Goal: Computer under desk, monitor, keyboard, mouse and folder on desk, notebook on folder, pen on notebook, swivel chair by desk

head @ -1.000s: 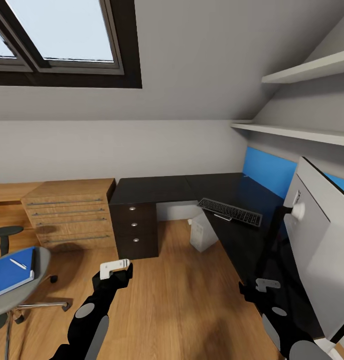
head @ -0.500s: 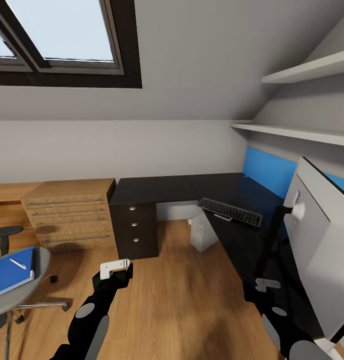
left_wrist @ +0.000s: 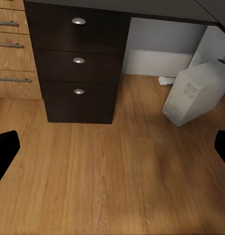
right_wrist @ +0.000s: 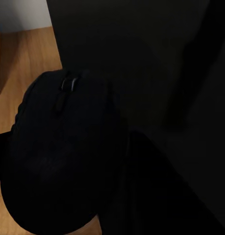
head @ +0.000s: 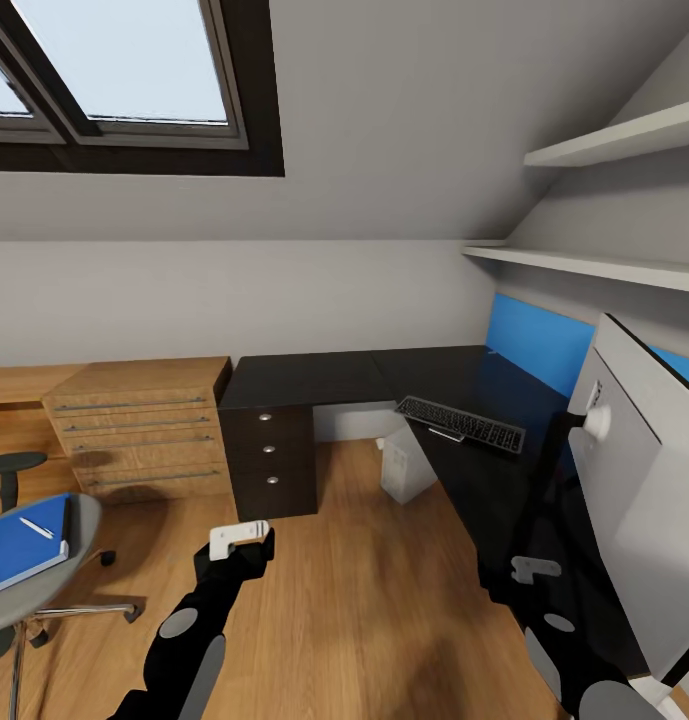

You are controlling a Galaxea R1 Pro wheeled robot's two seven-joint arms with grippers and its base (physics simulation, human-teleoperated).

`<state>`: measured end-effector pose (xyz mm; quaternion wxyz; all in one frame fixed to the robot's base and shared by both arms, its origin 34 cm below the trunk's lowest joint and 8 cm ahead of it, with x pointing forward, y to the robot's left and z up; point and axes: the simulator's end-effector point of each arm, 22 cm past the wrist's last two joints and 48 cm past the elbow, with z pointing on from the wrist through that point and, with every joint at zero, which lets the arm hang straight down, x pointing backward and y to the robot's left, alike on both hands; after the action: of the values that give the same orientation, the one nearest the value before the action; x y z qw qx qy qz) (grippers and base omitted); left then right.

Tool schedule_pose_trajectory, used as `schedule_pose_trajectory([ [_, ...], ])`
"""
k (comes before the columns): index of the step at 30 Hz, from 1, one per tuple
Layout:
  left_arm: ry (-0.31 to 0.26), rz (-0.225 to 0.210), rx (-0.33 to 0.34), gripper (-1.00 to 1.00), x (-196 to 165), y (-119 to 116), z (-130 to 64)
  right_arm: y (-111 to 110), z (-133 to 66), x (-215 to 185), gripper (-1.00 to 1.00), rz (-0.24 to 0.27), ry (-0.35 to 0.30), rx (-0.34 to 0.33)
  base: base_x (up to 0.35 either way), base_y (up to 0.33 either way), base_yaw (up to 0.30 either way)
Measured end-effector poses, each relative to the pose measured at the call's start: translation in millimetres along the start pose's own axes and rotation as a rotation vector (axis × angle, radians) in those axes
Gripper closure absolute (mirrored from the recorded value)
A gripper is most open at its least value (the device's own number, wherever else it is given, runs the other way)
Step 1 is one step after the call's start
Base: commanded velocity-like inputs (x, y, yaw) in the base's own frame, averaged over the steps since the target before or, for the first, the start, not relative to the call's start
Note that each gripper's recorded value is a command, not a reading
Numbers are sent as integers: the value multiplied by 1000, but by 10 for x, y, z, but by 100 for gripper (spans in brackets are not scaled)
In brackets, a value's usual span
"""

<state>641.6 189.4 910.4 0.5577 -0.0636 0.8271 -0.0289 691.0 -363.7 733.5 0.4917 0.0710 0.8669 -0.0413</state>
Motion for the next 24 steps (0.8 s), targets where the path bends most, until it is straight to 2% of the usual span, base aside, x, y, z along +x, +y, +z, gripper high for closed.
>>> schedule_pose_trajectory([
  [9, 0, 1, 1, -100, 1, 2, 1, 7, 3, -38, 100, -1, -9, -3, 0, 0, 0],
  [13, 2, 2, -3, -100, -44, 19, -20, 48, -17, -262, 100, 4, -41, -4, 0, 0, 0],
  [24, 3, 2, -3, -100, -181, 2, -87, 208, -97, -436, 100, 17, -5, -20, 0, 0, 0],
])
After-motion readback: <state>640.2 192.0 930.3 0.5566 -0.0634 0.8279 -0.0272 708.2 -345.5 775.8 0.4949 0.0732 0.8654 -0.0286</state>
